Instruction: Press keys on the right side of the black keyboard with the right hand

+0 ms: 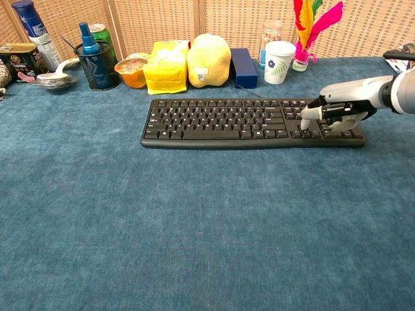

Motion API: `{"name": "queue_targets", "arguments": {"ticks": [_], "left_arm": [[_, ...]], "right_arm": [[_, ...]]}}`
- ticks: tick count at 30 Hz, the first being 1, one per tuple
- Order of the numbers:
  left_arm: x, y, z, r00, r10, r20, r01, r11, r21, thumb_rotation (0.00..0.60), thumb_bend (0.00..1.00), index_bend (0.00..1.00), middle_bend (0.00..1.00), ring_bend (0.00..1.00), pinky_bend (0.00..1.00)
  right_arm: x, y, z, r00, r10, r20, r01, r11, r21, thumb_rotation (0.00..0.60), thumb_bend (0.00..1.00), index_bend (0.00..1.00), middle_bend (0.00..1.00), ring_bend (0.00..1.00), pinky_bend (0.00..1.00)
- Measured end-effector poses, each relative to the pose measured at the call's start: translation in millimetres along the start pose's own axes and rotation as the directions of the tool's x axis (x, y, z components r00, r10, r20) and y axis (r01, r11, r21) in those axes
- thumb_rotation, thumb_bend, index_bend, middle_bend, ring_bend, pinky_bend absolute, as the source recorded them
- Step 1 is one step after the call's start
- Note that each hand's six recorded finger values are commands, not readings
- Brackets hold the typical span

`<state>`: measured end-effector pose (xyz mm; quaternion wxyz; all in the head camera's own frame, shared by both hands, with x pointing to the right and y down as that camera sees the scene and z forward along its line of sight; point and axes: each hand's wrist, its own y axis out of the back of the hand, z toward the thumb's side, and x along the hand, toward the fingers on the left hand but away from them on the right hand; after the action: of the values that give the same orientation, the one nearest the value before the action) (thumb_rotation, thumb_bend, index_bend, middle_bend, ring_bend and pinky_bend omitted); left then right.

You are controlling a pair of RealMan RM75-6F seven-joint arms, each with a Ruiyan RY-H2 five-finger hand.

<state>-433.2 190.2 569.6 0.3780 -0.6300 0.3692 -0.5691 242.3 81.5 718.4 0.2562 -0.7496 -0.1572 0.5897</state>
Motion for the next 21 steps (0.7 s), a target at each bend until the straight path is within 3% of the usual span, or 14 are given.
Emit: {"name": "queue_targets", "arguments": {"ticks": [4,7,13,21], "left_arm": [[0,-1,0,1.0,-0.001,-0.002,0.001,1.0,-0.008,0.034,0.43,0.4,0.51,0.54,0.42],[-2,-3,-1,1.0,-0.005,-0.005,0.005,1.0,-0.011,0.03,0.43,0.4,0.51,0.54,0.42],[-10,-7,-9,0.999,-0.023,-0.035,0.023,1.0,-0.017,0.027,0.43,0.4,0.51,0.54,0.42],[-26,-11,-15,0.998,-0.033,-0.056,0.03,0.999,-0.044,0.034,0.43,0.4,0.51,0.54,0.42]], "right_arm": [[9,14,3,0.999,-0.042,-0.01,0.042,0.999,-0.017,0.0,0.53,0.26,0.88,1.0,0.95],[20,26,1,0.996,-0.084,-0.008,0.083,0.996,-0.034,0.0,0.52,0.25,0.8,0.98,0.91],[45,37,-17,0.982,-0.184,0.034,0.187,0.979,-0.086,0.0,0.51,0.23,0.61,0.74,0.7],[113,27,-50,0.922,-0.371,0.112,0.384,0.912,-0.143,0.0,0.5,0.23,0.52,0.61,0.62]]}}
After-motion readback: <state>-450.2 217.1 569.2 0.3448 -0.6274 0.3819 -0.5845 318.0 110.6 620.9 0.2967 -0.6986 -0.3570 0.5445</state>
